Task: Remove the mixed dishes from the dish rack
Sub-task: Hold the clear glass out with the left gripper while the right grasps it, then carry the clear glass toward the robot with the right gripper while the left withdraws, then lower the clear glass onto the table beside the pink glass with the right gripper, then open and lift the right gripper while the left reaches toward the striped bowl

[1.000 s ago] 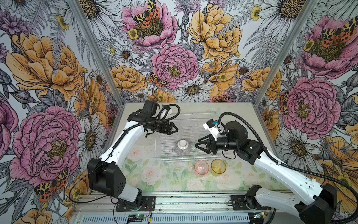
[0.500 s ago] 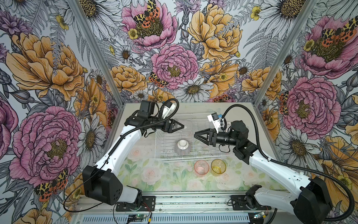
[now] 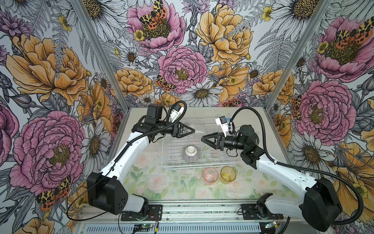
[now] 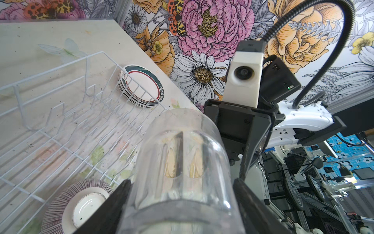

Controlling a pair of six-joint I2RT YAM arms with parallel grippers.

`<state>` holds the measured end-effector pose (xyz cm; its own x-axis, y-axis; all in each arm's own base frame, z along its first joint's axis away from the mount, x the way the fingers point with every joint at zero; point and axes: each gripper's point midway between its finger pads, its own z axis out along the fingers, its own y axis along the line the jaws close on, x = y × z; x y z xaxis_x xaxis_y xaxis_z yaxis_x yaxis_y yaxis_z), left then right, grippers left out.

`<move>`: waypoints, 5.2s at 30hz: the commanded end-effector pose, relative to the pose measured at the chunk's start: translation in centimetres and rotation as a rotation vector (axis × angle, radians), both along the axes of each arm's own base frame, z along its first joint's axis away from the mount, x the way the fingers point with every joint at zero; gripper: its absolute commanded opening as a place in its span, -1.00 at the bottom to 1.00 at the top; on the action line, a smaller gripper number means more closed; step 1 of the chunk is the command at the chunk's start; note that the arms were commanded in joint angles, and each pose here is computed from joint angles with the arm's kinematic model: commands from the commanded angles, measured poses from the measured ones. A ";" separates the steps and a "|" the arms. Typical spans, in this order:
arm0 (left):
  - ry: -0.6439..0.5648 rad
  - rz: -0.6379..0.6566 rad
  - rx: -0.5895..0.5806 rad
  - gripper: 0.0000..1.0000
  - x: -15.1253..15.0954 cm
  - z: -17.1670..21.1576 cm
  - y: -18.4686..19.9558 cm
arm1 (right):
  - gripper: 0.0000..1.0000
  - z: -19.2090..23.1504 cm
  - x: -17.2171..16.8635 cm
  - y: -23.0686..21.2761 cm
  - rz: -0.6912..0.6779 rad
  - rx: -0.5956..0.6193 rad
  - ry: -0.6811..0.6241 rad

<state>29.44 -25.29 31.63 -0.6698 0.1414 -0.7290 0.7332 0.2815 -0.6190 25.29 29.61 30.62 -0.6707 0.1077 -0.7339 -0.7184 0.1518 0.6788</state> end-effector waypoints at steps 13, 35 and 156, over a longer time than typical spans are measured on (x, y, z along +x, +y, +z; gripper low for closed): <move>0.000 -0.102 -0.078 0.22 -0.2 0.7 -2.6 | -0.30 3.1 0.5 0.5 0.039 0.086 -0.106; -0.071 -0.036 -0.067 0.94 -0.3 1.6 -1.8 | -1.00 3.2 0.4 0.2 0.022 0.030 -0.129; -0.036 0.451 0.727 0.98 5.2 -11.4 7.9 | 0.12 -5.3 -3.2 -0.2 -0.017 -1.164 -0.341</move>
<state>35.03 -17.09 20.83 -0.7591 0.2133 -0.6150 0.4390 0.8653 -0.2418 19.75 30.69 22.92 -0.3501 -0.8355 -0.4236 -0.9002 0.4251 -0.0944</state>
